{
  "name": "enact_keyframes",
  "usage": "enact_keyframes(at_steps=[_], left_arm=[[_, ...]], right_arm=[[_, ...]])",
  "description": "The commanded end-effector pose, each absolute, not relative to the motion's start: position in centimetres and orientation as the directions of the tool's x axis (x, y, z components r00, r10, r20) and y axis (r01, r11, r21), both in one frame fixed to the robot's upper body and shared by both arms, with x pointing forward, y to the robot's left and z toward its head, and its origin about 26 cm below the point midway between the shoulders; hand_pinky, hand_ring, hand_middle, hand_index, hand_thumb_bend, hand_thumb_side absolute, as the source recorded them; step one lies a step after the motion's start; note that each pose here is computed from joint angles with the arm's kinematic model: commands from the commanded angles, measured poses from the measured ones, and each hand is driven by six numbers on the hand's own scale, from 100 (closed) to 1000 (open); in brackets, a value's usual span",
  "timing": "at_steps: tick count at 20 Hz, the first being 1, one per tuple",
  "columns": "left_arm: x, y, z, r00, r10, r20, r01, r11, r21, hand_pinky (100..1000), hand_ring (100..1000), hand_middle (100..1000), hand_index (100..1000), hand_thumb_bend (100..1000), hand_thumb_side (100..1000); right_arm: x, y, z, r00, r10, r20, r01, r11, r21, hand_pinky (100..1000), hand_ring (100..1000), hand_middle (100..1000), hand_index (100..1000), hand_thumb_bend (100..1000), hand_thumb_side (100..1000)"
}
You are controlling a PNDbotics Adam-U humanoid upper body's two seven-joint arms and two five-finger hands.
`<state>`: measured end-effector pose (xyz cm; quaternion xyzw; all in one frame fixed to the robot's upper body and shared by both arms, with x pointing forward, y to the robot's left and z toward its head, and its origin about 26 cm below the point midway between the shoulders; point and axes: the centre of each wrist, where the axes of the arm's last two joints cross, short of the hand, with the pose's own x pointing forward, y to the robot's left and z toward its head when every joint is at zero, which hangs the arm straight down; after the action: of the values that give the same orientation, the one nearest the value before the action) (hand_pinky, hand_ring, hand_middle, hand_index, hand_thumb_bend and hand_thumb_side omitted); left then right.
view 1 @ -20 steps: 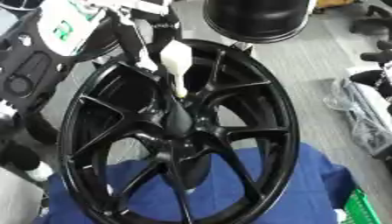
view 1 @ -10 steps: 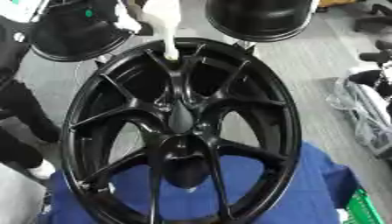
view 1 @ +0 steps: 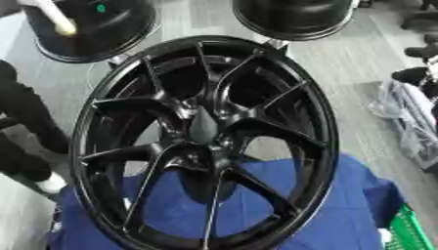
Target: Pull the pin out of the wheel hub.
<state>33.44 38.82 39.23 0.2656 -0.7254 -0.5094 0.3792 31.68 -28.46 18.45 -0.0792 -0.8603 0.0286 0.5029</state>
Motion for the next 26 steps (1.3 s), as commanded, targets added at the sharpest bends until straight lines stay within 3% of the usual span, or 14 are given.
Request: enact_keyframes(at_steps=[1, 12, 14, 15, 16, 18, 19, 20, 21, 26], left_arm=[[30.4, 41.1, 41.1, -0.557, -0.789, 0.259, -0.160, 0.407, 0.899, 617, 509, 376, 369, 100, 100], [29.4, 46.7, 31.4, -0.346, -0.817, 0.461, -0.232, 0.550, 0.802, 613, 508, 392, 397, 100, 100], [29.4, 47.1, 29.0, -0.324, -0.789, 0.522, -0.223, 0.600, 0.768, 654, 549, 458, 481, 100, 100], [29.4, 47.4, 27.9, -0.302, -0.775, 0.555, -0.211, 0.622, 0.754, 706, 613, 528, 585, 100, 100], [29.3, 47.6, 27.1, -0.280, -0.771, 0.572, -0.201, 0.630, 0.751, 793, 731, 652, 750, 185, 192], [29.3, 48.0, 25.7, -0.235, -0.772, 0.591, -0.194, 0.633, 0.749, 874, 815, 761, 843, 416, 473], [29.3, 48.3, 25.1, -0.212, -0.773, 0.598, -0.193, 0.633, 0.749, 899, 843, 800, 865, 479, 552], [29.3, 48.5, 24.6, -0.193, -0.774, 0.603, -0.194, 0.632, 0.750, 902, 847, 806, 871, 499, 581], [29.3, 48.6, 24.2, -0.177, -0.774, 0.608, -0.191, 0.633, 0.750, 895, 843, 806, 877, 537, 665], [29.6, 48.2, 23.5, -0.193, -0.754, 0.627, -0.184, 0.656, 0.732, 866, 814, 779, 868, 550, 756]], right_arm=[[31.3, -29.2, 19.6, -0.513, 0.186, 0.838, 0.138, 0.981, -0.134, 765, 612, 737, 885, 100, 607], [30.8, -30.0, 19.3, -0.509, 0.206, 0.836, 0.193, 0.974, -0.123, 766, 613, 738, 885, 100, 606], [30.8, -30.0, 19.3, -0.509, 0.205, 0.836, 0.197, 0.973, -0.119, 766, 613, 738, 885, 100, 606], [30.8, -30.0, 19.3, -0.508, 0.204, 0.837, 0.196, 0.973, -0.119, 766, 612, 738, 885, 100, 607], [30.8, -30.0, 19.2, -0.506, 0.203, 0.838, 0.194, 0.974, -0.119, 766, 613, 738, 885, 100, 608], [30.8, -29.9, 19.2, -0.503, 0.206, 0.839, 0.190, 0.974, -0.125, 766, 613, 738, 885, 100, 609], [30.7, -29.9, 19.1, -0.503, 0.206, 0.839, 0.188, 0.974, -0.127, 766, 613, 738, 885, 100, 608], [30.7, -29.9, 19.2, -0.504, 0.206, 0.839, 0.186, 0.974, -0.128, 766, 613, 738, 885, 100, 608], [30.7, -29.8, 19.2, -0.505, 0.206, 0.838, 0.183, 0.975, -0.129, 766, 613, 738, 885, 100, 608], [30.6, -29.7, 19.1, -0.503, 0.208, 0.839, 0.177, 0.975, -0.135, 766, 614, 738, 886, 100, 609]])
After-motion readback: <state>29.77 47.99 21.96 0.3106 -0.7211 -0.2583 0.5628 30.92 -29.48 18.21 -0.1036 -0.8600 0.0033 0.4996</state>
